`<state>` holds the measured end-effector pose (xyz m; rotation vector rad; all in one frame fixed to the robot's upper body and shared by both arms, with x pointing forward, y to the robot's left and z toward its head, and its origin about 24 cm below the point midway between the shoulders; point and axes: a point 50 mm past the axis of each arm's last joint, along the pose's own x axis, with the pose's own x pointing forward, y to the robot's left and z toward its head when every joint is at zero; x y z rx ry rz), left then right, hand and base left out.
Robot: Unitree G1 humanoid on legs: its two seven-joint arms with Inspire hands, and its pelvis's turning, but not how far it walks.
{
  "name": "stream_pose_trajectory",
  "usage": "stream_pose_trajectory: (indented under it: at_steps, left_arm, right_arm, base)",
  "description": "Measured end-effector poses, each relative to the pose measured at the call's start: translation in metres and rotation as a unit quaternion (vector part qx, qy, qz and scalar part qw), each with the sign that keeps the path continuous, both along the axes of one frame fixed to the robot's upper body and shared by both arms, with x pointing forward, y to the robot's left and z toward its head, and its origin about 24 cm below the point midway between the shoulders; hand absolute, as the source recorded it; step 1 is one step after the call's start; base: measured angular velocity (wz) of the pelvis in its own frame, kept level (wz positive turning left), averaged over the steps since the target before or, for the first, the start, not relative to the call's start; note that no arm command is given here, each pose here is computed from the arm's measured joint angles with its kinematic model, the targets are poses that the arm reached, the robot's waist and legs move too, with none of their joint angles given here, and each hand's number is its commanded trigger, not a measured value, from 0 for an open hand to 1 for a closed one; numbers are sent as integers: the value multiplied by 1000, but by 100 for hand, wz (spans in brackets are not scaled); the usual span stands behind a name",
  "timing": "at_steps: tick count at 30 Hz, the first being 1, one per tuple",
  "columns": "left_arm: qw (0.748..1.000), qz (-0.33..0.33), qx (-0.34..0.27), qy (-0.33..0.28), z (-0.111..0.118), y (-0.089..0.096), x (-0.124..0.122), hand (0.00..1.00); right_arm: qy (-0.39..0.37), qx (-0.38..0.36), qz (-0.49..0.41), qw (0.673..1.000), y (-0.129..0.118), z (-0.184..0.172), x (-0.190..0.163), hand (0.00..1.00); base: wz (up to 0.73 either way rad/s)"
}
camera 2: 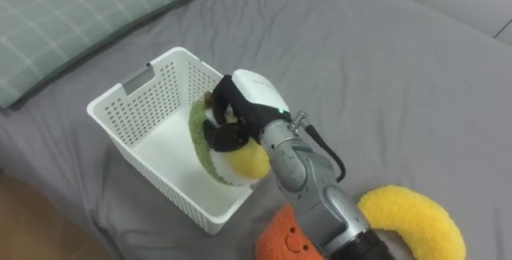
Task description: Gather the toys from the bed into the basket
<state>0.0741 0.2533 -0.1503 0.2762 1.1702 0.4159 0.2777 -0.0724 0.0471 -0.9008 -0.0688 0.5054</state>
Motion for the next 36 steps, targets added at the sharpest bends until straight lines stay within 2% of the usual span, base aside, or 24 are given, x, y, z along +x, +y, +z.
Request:
stream_pose_trajectory:
  at_steps: [5, 17, 23, 32, 36]
  left_arm:
    - [1000, -3, 0, -9, 1, 0, 7, 0]
    - [1000, -9, 3, -2, 1, 0, 3, 0]
    - [1000, -1, 0, -4, 0, -1, 1, 0]
    - [999, 35, 2, 7, -1, 7, -11, 0]
    - [999, 41, 2, 17, -2, 7, -20, 0]
  right_arm:
    - [3, 2, 0, 1000, 0, -1, 0, 0]
    - [8, 4, -1, 1000, -1, -2, 0, 0]
    - [-9, 14, -17, 1000, -10, 2, 4, 0]
    - [-59, 18, -101, 993, -54, 17, 19, 0]
    - [-73, 57, -143, 985, -69, 24, 23, 0]
  base:
    - [0]
    - [0]
    - [-1]
    - [-8]
    - [-13]
